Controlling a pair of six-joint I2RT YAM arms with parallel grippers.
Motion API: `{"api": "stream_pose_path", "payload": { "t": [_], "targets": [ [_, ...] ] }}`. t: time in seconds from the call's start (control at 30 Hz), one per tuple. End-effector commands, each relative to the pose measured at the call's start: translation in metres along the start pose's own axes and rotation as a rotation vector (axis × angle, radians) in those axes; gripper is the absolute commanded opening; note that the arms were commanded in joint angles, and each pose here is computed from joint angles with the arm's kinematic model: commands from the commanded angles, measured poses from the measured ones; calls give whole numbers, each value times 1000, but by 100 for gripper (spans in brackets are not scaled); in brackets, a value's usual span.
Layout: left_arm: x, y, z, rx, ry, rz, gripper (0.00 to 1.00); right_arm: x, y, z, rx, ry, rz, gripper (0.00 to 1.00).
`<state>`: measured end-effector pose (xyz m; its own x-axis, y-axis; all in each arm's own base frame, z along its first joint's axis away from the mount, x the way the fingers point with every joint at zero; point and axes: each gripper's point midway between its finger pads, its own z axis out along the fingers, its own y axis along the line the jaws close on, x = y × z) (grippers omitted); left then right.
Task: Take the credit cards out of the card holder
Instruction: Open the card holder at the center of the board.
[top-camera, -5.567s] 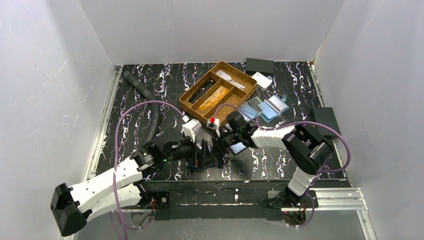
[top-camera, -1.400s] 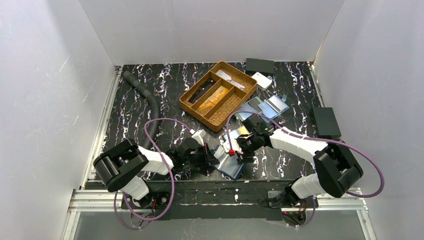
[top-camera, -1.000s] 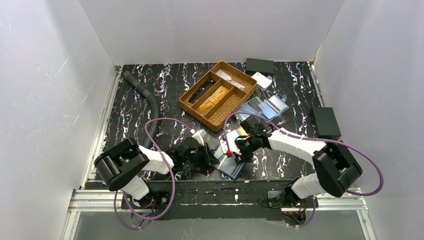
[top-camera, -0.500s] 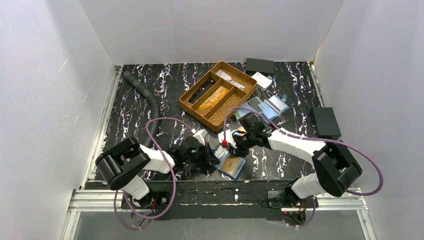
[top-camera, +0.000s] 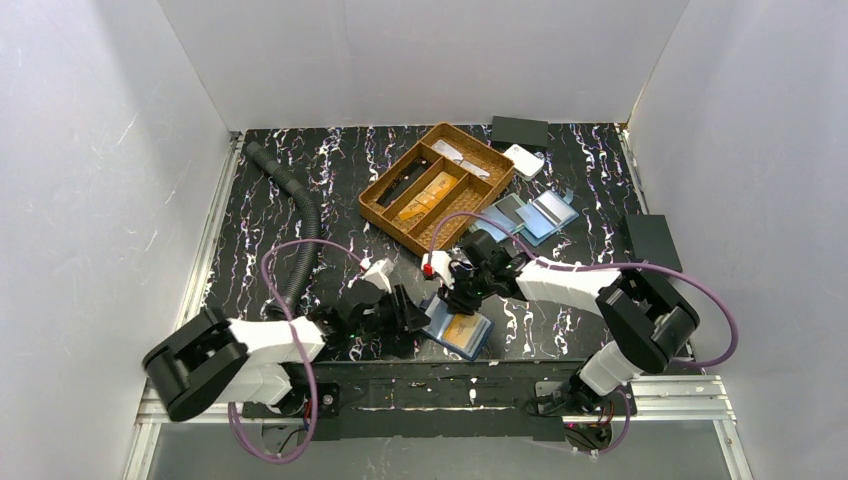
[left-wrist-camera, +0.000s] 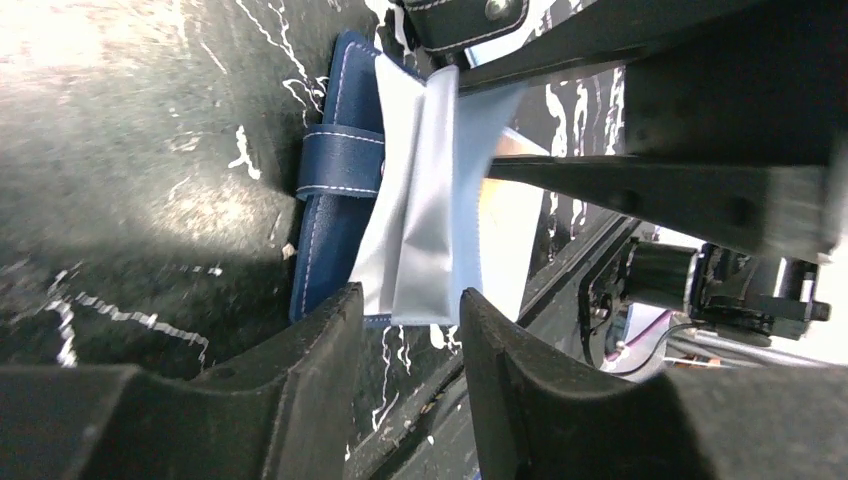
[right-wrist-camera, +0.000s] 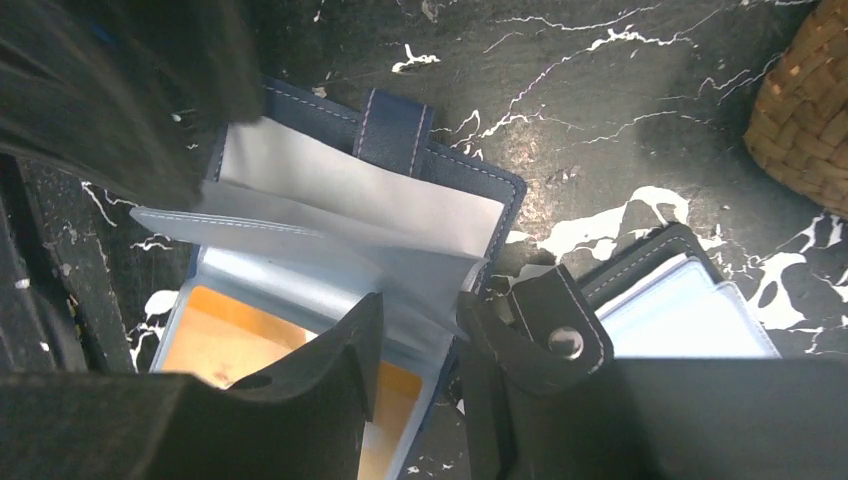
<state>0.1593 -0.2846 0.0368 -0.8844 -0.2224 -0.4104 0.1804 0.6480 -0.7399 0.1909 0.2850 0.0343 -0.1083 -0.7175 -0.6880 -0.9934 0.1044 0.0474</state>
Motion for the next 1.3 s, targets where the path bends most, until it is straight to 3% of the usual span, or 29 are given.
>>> {"api": "stream_pose_path", "payload": {
  "t": [0.0,0.1,0.23,0.4,0.53,0.7,0.97,1.27],
  "targets": [
    [-18,14,-25,-73,-122,45,42,-22,-14,4,81,-29,44,42],
    [-31,4,-45,-44,-186,113,49,-27,-15,1,90,-40,47,45],
    [-35,-31,-64,92,-190,203,61,-34,-7,-1,42,-55,44,55],
    [-23,-80,-62,235,-63,271,62,-39,3,-4,-28,-65,39,63],
    [-12,-94,-44,240,-10,311,57,-42,1,-9,-44,-90,77,63],
    [-2,-87,-18,183,25,298,45,-41,-2,-12,-54,-109,132,61],
    [1,-53,10,36,28,287,36,-42,-6,-17,-73,-130,200,56],
    [4,-21,26,-91,24,253,37,-45,-14,-53,-106,-176,142,58]
  ]
}}
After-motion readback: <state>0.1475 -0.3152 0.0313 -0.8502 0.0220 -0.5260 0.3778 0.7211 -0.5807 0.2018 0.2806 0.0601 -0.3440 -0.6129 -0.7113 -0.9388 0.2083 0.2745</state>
